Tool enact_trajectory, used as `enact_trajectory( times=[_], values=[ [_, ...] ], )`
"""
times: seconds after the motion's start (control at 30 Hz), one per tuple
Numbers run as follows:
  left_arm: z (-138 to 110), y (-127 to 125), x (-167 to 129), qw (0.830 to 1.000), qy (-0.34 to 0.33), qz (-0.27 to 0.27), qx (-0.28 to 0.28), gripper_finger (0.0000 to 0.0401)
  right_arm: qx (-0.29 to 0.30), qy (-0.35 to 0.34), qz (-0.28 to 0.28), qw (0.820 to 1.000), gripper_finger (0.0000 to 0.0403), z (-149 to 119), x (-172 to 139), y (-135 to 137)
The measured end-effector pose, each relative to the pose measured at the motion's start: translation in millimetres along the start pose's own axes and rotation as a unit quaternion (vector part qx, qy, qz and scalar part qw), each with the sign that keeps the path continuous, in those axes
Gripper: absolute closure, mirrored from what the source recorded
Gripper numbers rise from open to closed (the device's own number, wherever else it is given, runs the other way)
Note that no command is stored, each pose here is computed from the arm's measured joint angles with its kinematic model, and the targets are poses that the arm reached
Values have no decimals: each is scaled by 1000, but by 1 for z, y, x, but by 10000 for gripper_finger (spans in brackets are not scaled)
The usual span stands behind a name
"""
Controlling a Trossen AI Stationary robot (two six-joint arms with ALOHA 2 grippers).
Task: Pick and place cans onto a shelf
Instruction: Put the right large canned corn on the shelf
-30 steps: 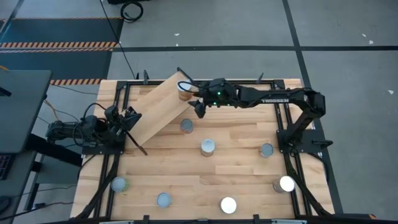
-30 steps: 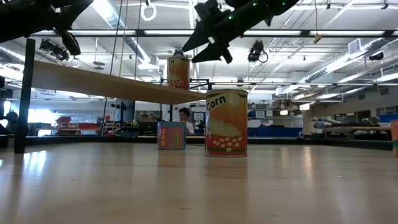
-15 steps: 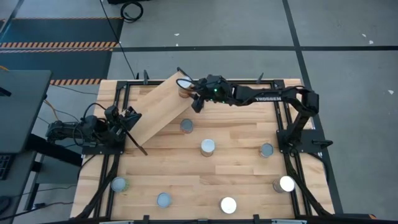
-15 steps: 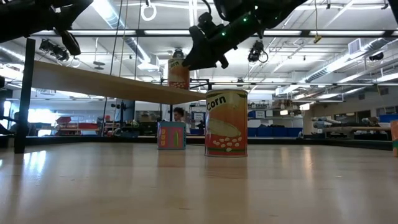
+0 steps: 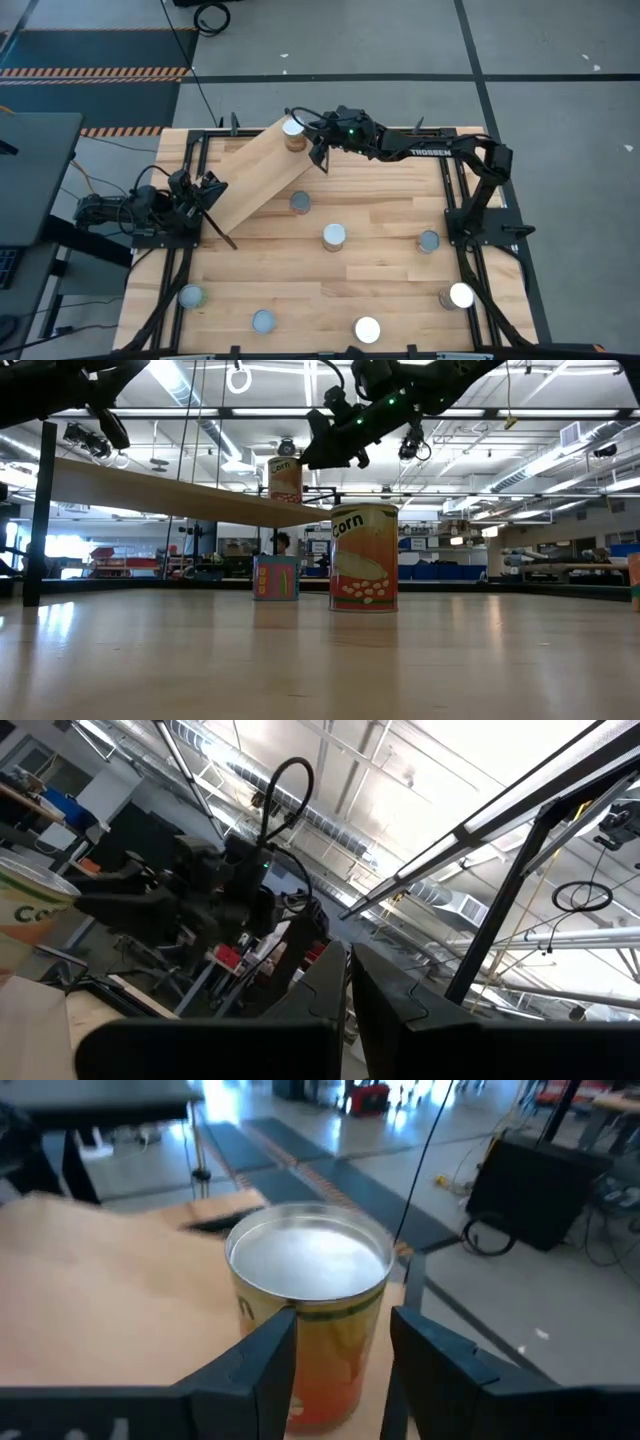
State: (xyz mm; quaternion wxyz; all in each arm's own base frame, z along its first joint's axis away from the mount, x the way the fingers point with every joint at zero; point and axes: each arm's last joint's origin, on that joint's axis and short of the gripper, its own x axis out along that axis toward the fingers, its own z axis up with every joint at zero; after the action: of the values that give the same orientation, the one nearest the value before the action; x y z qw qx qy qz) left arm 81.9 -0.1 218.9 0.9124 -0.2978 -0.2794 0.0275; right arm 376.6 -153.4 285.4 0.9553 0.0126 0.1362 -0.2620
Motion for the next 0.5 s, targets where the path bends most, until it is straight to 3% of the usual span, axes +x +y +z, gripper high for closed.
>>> enact_trajectory(
  times=[0.5],
  values=[
    [1, 0, 0, 1000, -6, 3, -1, 376, 12, -48, -6, 999, 233, -10, 21, 0]
  ],
)
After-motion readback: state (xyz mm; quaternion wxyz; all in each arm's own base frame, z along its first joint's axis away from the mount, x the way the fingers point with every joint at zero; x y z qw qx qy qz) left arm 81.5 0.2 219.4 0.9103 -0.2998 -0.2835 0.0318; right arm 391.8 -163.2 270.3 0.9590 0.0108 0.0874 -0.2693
